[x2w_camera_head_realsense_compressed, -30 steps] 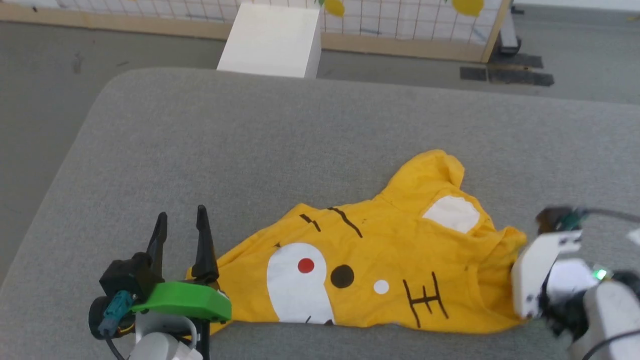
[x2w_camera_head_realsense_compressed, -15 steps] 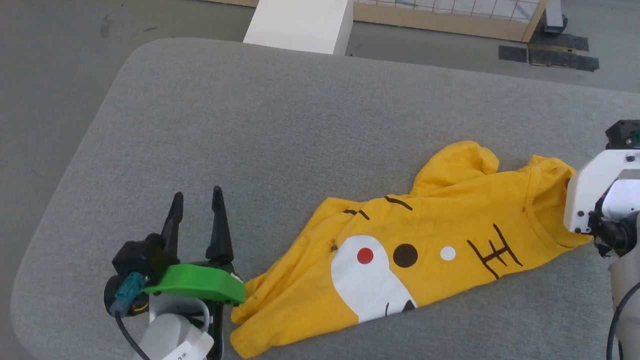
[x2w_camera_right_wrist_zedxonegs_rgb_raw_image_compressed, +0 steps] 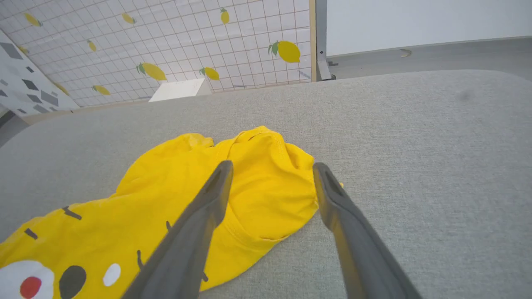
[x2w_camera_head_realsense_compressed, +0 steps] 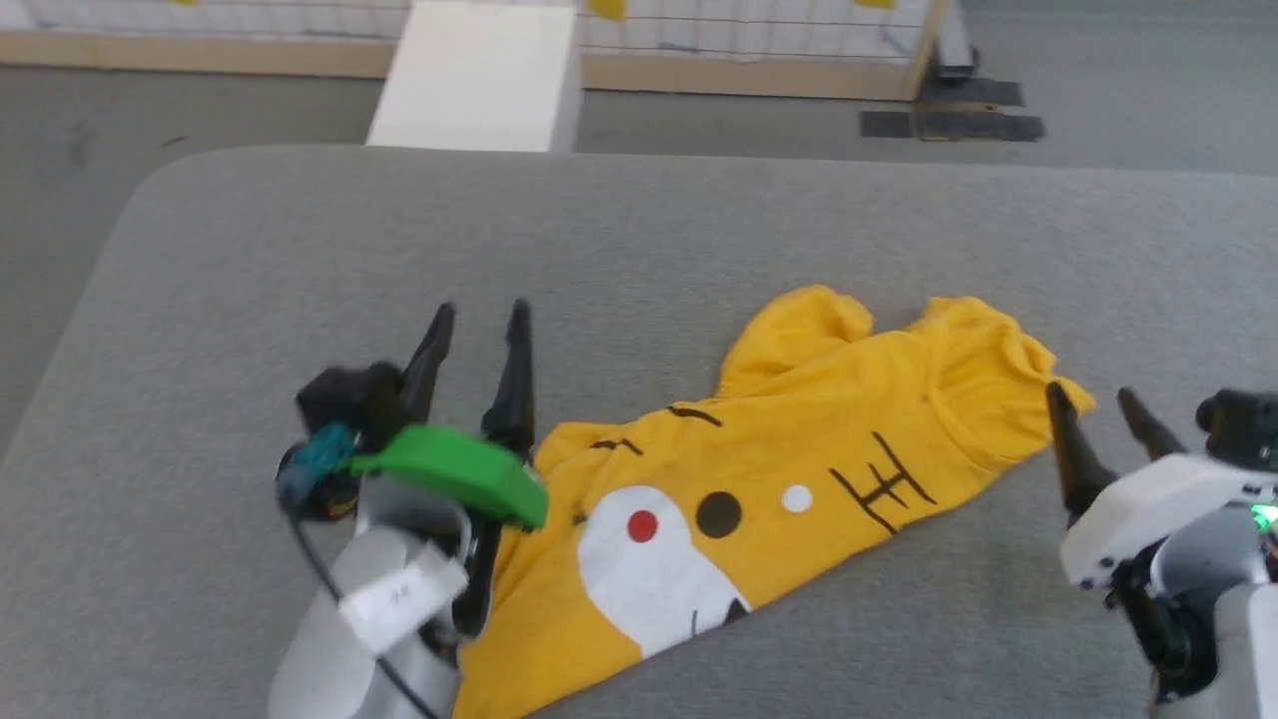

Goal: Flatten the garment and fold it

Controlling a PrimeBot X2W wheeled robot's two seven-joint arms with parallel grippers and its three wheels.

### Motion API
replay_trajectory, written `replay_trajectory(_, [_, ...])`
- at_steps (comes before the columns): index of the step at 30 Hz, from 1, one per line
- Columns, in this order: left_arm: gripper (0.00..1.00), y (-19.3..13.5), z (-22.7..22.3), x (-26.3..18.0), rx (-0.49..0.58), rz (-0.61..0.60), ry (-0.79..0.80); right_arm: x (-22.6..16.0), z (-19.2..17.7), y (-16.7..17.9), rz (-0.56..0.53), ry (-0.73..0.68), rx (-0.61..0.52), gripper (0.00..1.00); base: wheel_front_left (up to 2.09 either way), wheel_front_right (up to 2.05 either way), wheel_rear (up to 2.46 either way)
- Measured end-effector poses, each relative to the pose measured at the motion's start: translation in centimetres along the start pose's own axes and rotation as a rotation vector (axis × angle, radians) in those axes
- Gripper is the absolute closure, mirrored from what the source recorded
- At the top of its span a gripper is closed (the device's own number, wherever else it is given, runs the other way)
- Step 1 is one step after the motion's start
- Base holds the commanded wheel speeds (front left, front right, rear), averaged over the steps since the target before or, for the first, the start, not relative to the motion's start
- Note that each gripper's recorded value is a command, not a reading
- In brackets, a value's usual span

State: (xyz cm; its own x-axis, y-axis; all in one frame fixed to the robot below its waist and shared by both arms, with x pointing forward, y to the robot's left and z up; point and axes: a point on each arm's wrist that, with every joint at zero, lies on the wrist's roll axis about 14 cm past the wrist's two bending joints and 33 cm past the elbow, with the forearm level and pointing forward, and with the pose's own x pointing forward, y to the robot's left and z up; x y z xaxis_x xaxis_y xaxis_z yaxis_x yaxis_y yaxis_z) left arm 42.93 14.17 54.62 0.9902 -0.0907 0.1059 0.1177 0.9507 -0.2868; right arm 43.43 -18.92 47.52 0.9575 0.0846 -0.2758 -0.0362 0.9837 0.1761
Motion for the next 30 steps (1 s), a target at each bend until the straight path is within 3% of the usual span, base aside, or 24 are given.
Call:
replay_trajectory(4, [0.00, -4.8, -1.5, 3.9, -0.018, -0.164, 0.119, -2.1, -0.5, -1.1, -0.035, -0.025, 0.048, 0.00, 0.00, 0.00, 0.00])
replay_trajectory(10, [0.00, -10.1, -6.5, 8.4, 0.078, -0.299, 0.466, -4.1, -0.7, -3.5, -0.106, -0.042, 0.085, 0.00, 0.00, 0.00, 0.00])
replay_trajectory(17, [0.00, -11.2, -15.0, 8.3, 0.262, -0.278, 0.945, -5.3, -2.8, -6.9, -0.216, 0.011, 0.095, 0.00, 0.00, 0.00, 0.00])
replay_trajectory(23, [0.00, -10.5, -20.4, 6.3, 0.377, -0.284, 1.179, -5.7, -4.5, -8.7, -0.278, 0.057, 0.099, 0.00, 0.00, 0.00, 0.00])
replay_trajectory(24, [0.09, -10.8, -21.1, 6.3, 0.391, -0.302, 1.205, -5.8, -4.9, -9.2, -0.296, 0.068, 0.098, 0.00, 0.00, 0.00, 0.00])
replay_trajectory(25, [0.67, -11.0, -21.3, 6.4, 0.390, -0.311, 1.203, -5.8, -5.1, -9.4, -0.302, 0.073, 0.099, 0.00, 0.00, 0.00, 0.00])
replay_trajectory(26, [1.00, -11.2, -21.3, 6.5, 0.382, -0.318, 1.195, -5.8, -5.2, -9.5, -0.304, 0.077, 0.097, 0.00, 0.00, 0.00, 0.00])
replay_trajectory(28, [1.00, -11.9, -20.8, 7.1, 0.321, -0.337, 1.149, -5.6, -5.3, -9.4, -0.302, 0.081, 0.092, 0.00, 0.00, 0.00, 0.00])
replay_trajectory(29, [1.00, -12.8, -19.6, 7.8, 0.200, -0.348, 1.073, -5.3, -5.3, -9.1, -0.291, 0.088, 0.082, 0.00, 0.00, 0.00, 0.00])
replay_trajectory(30, [1.00, -13.1, -18.9, 8.4, 0.160, -0.347, 1.032, -5.2, -5.3, -9.0, -0.287, 0.088, 0.080, 0.00, 0.00, 0.00, 0.00])
